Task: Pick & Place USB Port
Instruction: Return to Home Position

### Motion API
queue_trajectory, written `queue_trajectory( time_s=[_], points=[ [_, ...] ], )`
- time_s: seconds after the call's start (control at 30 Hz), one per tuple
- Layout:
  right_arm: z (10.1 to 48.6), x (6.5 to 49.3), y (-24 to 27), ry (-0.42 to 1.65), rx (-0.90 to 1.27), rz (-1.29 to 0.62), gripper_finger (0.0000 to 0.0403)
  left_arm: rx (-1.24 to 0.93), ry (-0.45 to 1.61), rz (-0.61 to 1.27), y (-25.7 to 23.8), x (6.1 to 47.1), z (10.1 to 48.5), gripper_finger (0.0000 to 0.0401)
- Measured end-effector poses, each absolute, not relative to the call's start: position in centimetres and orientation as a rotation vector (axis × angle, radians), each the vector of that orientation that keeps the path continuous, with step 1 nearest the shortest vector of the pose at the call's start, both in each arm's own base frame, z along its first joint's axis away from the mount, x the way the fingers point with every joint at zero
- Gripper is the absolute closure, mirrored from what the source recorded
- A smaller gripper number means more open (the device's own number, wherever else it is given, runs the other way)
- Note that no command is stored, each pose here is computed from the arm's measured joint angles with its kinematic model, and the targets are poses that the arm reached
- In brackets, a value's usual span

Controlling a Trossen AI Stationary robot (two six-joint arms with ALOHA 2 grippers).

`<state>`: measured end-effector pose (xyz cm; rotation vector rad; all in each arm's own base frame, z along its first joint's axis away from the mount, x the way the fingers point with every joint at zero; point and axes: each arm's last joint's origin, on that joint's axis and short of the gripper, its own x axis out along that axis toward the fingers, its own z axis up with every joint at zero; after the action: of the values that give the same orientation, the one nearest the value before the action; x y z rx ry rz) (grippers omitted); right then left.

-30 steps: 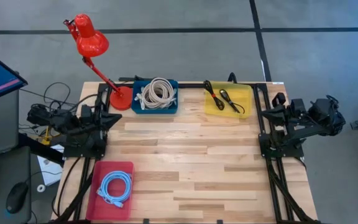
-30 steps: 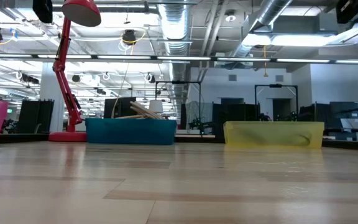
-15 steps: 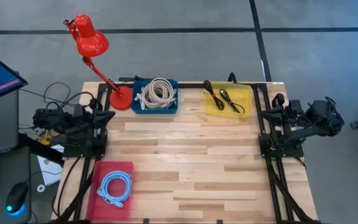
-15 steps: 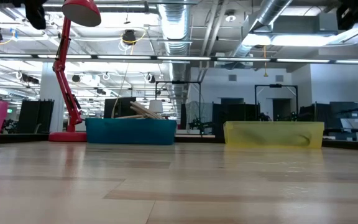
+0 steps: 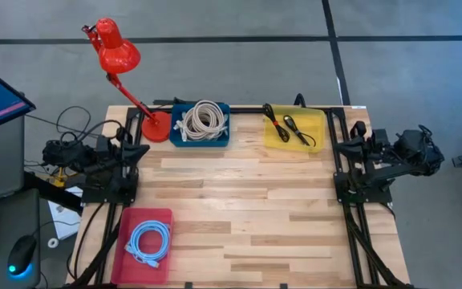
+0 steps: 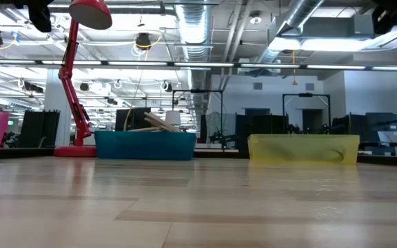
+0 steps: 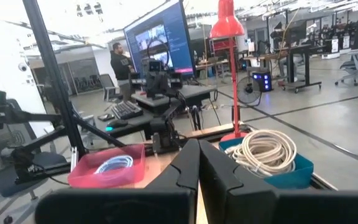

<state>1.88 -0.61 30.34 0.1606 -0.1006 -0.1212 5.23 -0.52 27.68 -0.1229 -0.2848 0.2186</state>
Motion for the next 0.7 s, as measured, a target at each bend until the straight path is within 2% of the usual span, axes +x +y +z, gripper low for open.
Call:
queue_trajectory(
  time_s=[0.13,0.7],
  points=[
    [29.5,2.5,-0.5,-0.076,0.193,-0.122,0.0403,-0.119,-0.277,0.190,-0.7,5.6,27.2,0.0398],
    [24.1,6.3,0.5,-0.006,0.216,-0.128,0.0403,-0.158,-0.206,0.179,-2.1,8.4,20.3,0.0398]
  ],
)
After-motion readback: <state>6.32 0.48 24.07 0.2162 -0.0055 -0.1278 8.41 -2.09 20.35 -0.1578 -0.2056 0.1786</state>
